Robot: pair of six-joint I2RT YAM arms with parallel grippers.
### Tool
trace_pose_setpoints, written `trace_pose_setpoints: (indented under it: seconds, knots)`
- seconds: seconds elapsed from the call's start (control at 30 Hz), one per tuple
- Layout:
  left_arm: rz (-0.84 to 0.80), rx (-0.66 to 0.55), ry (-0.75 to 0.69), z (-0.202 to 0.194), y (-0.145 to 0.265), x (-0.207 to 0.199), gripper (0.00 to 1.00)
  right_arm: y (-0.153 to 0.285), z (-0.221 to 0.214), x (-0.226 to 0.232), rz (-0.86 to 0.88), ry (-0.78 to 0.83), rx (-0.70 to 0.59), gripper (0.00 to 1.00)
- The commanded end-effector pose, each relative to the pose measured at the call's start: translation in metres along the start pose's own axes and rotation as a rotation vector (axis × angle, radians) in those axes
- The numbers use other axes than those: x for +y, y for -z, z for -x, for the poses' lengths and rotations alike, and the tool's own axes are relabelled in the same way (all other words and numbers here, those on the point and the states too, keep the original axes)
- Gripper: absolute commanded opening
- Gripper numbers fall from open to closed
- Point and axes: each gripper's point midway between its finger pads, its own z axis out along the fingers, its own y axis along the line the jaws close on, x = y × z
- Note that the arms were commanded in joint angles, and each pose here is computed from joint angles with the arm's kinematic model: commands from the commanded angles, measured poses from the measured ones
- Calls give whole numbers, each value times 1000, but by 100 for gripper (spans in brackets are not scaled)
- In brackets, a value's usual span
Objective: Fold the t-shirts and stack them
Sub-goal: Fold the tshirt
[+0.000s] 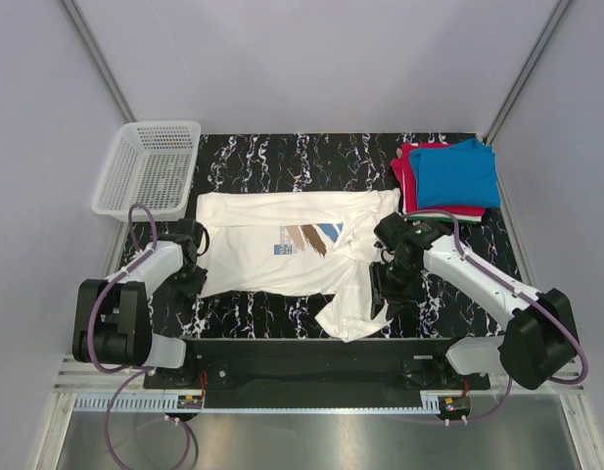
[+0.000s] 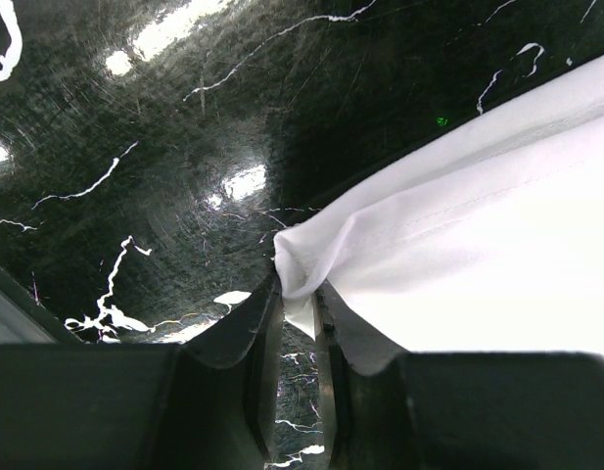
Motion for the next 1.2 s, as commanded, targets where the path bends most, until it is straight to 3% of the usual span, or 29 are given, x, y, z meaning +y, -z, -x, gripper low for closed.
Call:
trace_pose_setpoints:
  seconds: [0.0,0.07,0.3,0.63,1.17]
  knots:
    - [-13,-21,-1,5,0,0,22,-16,8,15,72,-19,25,48]
    - [-14,-22,-2,5,1,1,22,-24,11,23,115,-26,34,52]
    - [-18,-24,-7,4,1,4,21,-49,19,29,140,-24,76,52]
    - [-18,-28,-14,3,0,9,20,-79,6,34,60,9,147,53]
    - [-17,-23,-17,2,-4,11,19,-92,19,33,-58,27,126,51]
